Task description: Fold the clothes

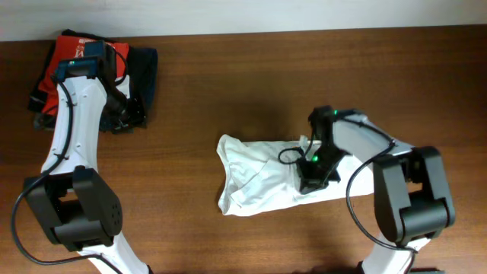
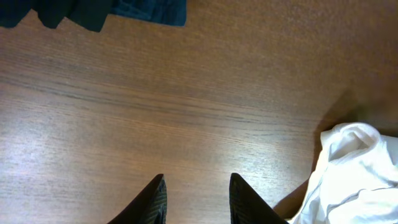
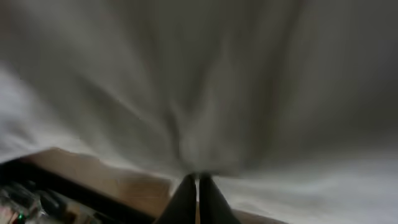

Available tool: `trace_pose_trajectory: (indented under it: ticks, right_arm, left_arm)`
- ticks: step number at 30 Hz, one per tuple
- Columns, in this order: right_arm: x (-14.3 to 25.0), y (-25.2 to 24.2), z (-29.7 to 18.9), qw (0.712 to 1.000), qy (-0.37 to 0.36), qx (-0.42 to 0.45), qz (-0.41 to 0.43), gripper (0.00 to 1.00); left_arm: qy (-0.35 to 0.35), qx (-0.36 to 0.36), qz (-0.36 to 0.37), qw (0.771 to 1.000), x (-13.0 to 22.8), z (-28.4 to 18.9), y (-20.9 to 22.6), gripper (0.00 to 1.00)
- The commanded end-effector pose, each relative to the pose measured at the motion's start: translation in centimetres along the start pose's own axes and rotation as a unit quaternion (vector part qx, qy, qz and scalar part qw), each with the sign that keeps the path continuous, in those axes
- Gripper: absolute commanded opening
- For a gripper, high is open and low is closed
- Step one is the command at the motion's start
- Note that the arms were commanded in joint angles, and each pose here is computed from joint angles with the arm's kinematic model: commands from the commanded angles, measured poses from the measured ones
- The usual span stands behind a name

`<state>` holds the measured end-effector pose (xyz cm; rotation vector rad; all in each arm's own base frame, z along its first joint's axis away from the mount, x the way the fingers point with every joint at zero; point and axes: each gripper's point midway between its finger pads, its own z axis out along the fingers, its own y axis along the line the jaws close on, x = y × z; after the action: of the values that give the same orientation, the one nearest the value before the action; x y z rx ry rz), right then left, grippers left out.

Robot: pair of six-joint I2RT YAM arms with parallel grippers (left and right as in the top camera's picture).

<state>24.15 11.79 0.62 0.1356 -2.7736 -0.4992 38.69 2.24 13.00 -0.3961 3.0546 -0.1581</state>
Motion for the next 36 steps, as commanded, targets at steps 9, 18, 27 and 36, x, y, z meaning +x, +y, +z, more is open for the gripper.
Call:
trace_pose_trajectory:
  ticks: [9,18,27,36]
  right_arm:
    - [-2.7,-5.0,-20.0,0.974,-0.213,0.025,0.067,0.11]
    - [-2.3,-16.8,-11.1,0.965,-0.187,-0.013,0.184,0.41]
    - [-3.9,-17.6,-7.6,0.960,-0.223,-0.025,0.168,0.49]
    - [-4.0,-15.8,-13.6,0.968,-0.223,-0.044,0.108,0.54]
  left_arm:
    - [0.005,0.003,-0.005,1.000,0.1,0.3,0.0,0.33]
    - [-0.004,0.004,-0.004,1.000,-0.3,0.3,0.0,0.33]
    - [-0.003,0.004,-0.004,1.000,-0.3,0.3,0.0,0.33]
    - [-0.005,0.005,-0.003,1.000,-0.4,0.3,-0.1,0.34]
